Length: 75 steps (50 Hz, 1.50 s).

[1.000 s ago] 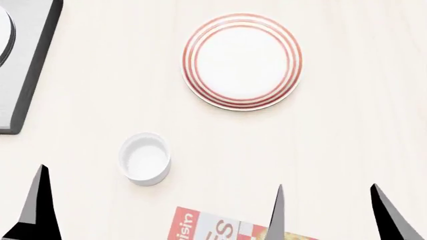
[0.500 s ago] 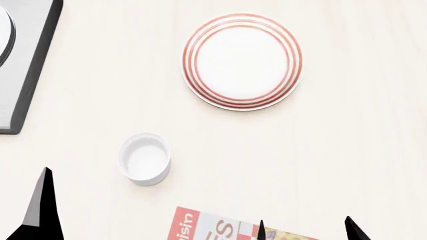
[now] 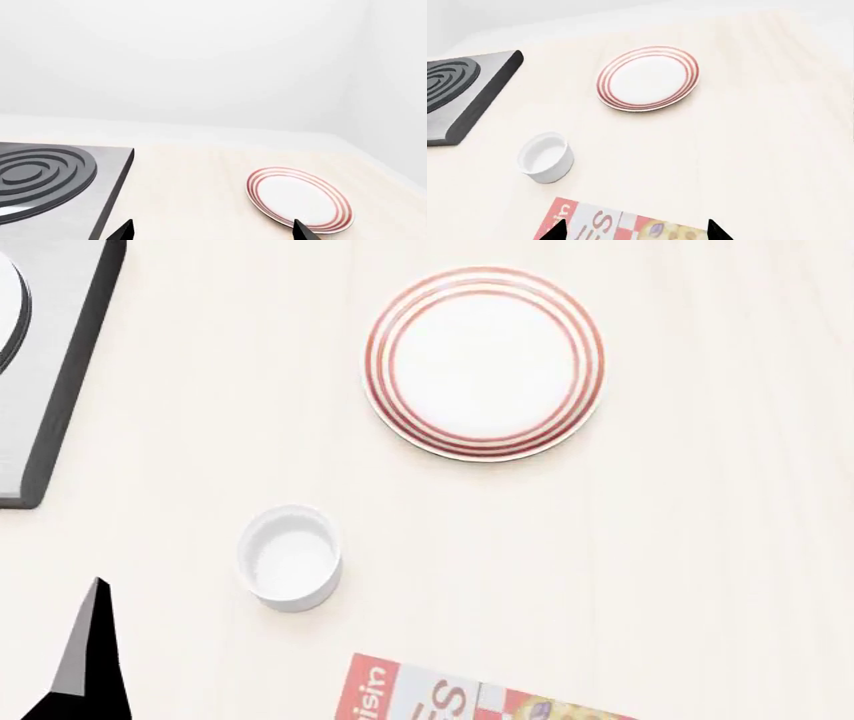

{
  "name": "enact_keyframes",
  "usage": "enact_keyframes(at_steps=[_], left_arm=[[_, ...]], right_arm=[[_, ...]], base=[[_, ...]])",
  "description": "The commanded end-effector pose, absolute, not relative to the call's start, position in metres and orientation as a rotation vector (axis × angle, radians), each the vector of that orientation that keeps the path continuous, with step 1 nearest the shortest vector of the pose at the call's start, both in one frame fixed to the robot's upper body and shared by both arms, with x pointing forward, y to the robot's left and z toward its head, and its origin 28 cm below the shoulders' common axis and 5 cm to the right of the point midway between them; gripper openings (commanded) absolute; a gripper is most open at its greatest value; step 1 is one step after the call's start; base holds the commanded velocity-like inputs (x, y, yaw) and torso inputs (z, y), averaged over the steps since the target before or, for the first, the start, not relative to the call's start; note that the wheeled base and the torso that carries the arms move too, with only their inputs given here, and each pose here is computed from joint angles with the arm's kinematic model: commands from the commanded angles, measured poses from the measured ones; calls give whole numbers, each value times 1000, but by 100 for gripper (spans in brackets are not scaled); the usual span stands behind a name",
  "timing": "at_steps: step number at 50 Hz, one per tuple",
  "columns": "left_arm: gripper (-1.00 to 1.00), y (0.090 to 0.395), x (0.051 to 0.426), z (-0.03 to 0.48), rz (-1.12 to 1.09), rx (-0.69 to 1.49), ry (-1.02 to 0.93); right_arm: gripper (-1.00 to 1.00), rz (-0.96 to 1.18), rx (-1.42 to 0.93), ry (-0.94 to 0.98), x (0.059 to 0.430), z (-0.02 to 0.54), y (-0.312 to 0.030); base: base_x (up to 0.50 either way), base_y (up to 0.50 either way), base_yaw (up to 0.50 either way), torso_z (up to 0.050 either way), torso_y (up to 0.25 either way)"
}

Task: Pick the akita bowl on the cookies box and place it on the plate.

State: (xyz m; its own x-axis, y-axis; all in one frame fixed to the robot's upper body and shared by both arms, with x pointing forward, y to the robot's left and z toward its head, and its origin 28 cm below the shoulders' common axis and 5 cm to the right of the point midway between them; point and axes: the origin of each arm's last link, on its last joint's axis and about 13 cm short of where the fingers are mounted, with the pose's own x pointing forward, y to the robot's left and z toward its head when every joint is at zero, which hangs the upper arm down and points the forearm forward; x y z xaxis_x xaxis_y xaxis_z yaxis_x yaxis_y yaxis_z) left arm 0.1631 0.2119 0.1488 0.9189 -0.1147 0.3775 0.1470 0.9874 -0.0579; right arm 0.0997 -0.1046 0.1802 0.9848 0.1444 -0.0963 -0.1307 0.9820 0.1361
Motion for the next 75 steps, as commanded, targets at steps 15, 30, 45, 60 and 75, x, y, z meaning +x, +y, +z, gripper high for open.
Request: enact_keyframes(at_steps=[15,30,45,60,75], left_arm=[[100,212,164,147,-137,-88,-378],[100,211,163,147,-140,-88,-378],[100,211,163,148,-142,-88,-376],[100,211,162,148,-146,-88,-373],[100,211,163,146,-148,-88,-370]], right_arm=[[100,89,186,335,95,177,-101],[100,109,178,376,87,173,-98],[100,121,195,401,88,162,-96],[100,137,209,396,89,156,-95],[100,153,217,402,92,146,-91]], base=[[0,0,0,0,0],[0,0,0,0,0],[0,0,0,0,0],[0,0,0,0,0],[0,0,0,0,0]])
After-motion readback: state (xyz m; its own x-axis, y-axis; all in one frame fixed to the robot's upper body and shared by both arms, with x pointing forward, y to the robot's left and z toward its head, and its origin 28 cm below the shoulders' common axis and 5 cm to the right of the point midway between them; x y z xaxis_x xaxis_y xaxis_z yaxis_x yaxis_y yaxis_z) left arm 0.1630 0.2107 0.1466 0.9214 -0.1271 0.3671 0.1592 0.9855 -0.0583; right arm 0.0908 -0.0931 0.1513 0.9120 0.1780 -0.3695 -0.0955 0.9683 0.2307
